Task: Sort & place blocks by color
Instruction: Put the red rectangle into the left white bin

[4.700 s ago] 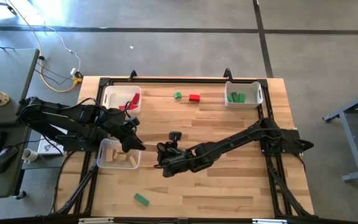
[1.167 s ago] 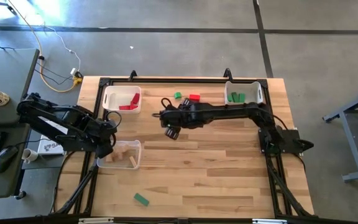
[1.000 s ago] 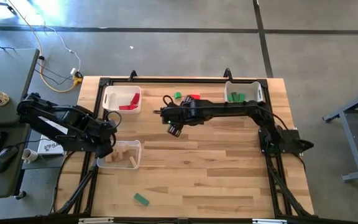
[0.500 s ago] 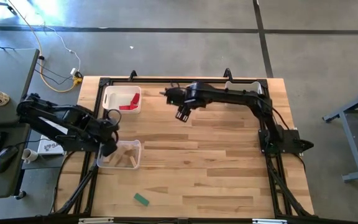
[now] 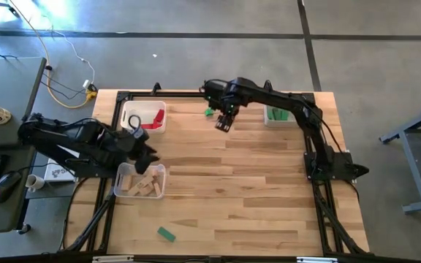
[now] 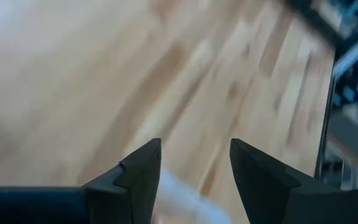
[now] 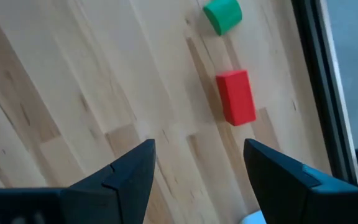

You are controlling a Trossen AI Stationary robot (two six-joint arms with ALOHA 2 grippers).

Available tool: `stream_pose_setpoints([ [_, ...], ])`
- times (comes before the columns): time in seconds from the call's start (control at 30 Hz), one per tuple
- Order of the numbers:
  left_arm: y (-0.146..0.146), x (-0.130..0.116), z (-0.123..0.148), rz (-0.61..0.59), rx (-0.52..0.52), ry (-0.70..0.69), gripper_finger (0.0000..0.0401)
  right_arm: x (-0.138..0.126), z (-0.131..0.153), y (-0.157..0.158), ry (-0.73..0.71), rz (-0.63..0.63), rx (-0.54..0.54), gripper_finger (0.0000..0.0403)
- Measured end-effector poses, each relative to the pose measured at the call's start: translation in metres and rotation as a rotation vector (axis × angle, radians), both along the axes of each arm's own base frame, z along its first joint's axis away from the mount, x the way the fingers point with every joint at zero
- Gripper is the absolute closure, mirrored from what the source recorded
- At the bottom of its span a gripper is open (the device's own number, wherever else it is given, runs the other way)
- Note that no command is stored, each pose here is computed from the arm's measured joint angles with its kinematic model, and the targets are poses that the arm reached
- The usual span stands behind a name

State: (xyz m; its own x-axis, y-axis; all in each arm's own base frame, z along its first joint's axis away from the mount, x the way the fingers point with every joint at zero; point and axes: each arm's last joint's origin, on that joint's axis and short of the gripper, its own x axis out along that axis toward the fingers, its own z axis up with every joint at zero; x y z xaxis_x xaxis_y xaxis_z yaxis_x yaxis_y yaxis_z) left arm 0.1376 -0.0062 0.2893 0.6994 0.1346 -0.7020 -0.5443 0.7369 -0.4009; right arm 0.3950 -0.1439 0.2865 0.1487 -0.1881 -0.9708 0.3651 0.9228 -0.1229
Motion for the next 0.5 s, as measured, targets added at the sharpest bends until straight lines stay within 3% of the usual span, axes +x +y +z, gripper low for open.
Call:
stream_pose_setpoints([
  [0.23, 0.014, 0.012, 0.015, 0.108, 0.184, -0.175, 0.0226, -0.012, 0.0, -0.029, 0.0, 0.055, 0.047, 0.0171],
  [0.5, 0.028, 0.014, 0.022, 0.199, 0.264, -0.222, 0.0226, -0.022, 0.0, -0.052, -0.014, 0.116, 0.065, 0.0171],
])
